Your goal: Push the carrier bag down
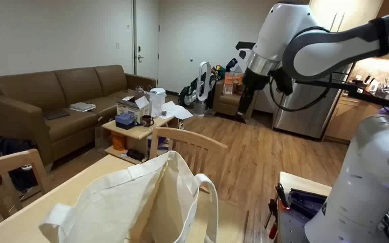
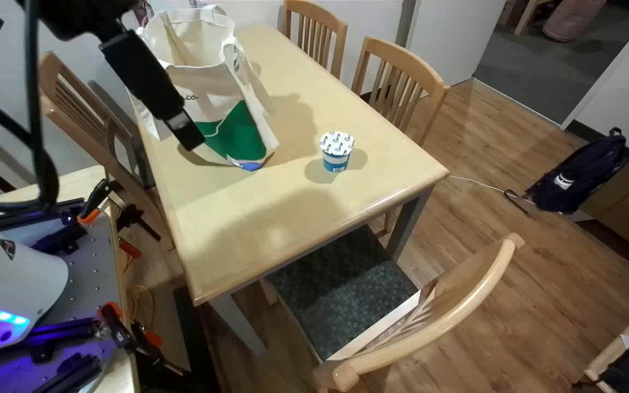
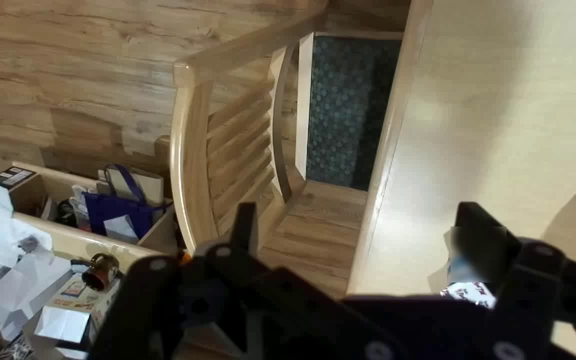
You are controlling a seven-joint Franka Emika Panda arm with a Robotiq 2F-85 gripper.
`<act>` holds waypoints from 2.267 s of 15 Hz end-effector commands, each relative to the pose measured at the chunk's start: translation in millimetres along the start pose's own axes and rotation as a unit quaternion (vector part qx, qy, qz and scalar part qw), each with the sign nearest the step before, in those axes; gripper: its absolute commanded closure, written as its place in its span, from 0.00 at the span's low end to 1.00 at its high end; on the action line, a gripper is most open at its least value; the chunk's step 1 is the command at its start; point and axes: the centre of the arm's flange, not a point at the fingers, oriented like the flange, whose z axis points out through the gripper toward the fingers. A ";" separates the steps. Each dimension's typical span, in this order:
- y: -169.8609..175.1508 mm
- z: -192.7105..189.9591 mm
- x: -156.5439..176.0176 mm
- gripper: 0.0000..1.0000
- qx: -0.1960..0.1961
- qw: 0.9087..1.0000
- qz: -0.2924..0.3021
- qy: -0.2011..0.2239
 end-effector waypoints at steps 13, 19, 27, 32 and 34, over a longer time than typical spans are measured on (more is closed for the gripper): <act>-4.6 71.6 150.5 0.00 0.151 0.942 0.015 0.298; -60.5 56.2 205.5 0.00 0.240 0.930 -0.049 0.273; -69.4 28.5 193.0 0.00 0.257 0.930 -0.111 0.238; -60.6 63.6 267.0 0.00 0.343 0.897 -0.217 0.172; -58.7 71.8 283.4 0.00 0.352 0.889 -0.257 0.144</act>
